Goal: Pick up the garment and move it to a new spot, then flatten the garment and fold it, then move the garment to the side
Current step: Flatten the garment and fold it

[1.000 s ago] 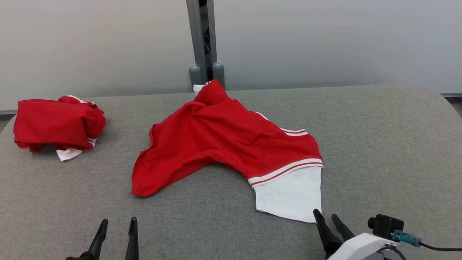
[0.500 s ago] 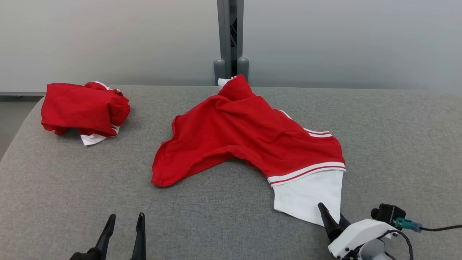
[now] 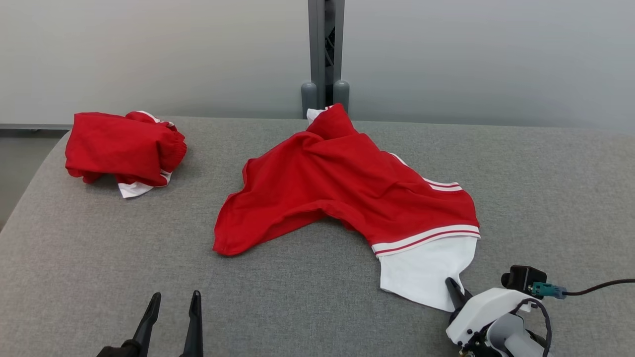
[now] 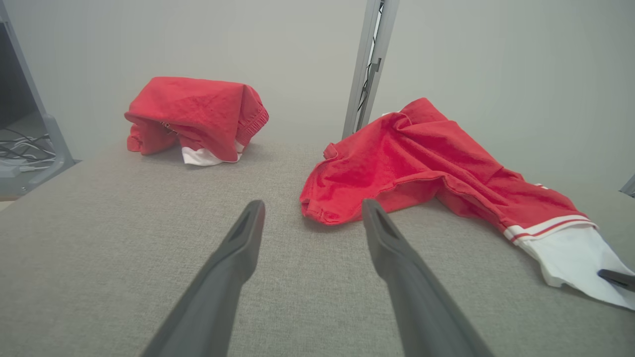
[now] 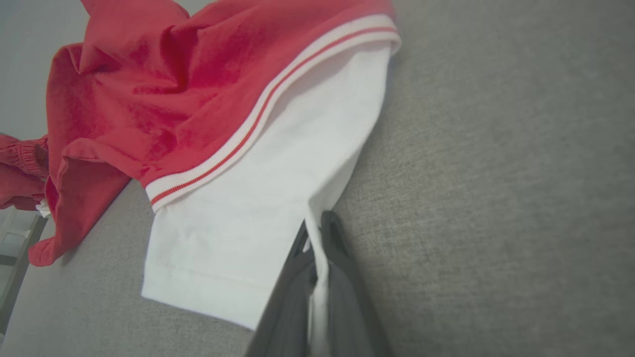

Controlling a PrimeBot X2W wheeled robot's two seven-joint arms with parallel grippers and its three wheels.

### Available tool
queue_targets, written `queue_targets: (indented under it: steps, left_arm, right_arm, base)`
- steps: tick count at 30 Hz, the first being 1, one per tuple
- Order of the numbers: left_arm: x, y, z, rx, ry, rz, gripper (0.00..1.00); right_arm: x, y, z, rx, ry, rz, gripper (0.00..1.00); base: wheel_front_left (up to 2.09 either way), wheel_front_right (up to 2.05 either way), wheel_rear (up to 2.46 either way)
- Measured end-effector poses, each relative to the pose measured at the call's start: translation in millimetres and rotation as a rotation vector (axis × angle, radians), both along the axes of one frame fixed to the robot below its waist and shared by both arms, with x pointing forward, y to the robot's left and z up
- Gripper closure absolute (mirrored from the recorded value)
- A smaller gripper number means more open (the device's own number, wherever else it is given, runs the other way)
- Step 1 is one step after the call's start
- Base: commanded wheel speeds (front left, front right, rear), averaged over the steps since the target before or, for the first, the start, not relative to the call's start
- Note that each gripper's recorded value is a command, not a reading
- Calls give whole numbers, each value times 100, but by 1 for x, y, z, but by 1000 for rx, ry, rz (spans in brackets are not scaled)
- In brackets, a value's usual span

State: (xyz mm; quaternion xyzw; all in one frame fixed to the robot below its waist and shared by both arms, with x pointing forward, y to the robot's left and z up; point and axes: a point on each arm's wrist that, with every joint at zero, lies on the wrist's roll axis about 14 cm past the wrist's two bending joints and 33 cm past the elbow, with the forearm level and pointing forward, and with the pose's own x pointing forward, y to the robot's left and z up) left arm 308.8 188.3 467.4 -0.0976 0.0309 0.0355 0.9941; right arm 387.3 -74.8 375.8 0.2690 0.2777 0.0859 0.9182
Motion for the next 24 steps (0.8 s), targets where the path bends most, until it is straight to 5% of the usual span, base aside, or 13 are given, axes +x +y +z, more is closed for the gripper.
queue_targets:
  steps: [24]
  left_arm:
    - [35,-41,-7,-98,24,-148,0]
  right_arm:
    - [23,-48,40,-8,-179,-150,100]
  base:
    - [0,0,0]
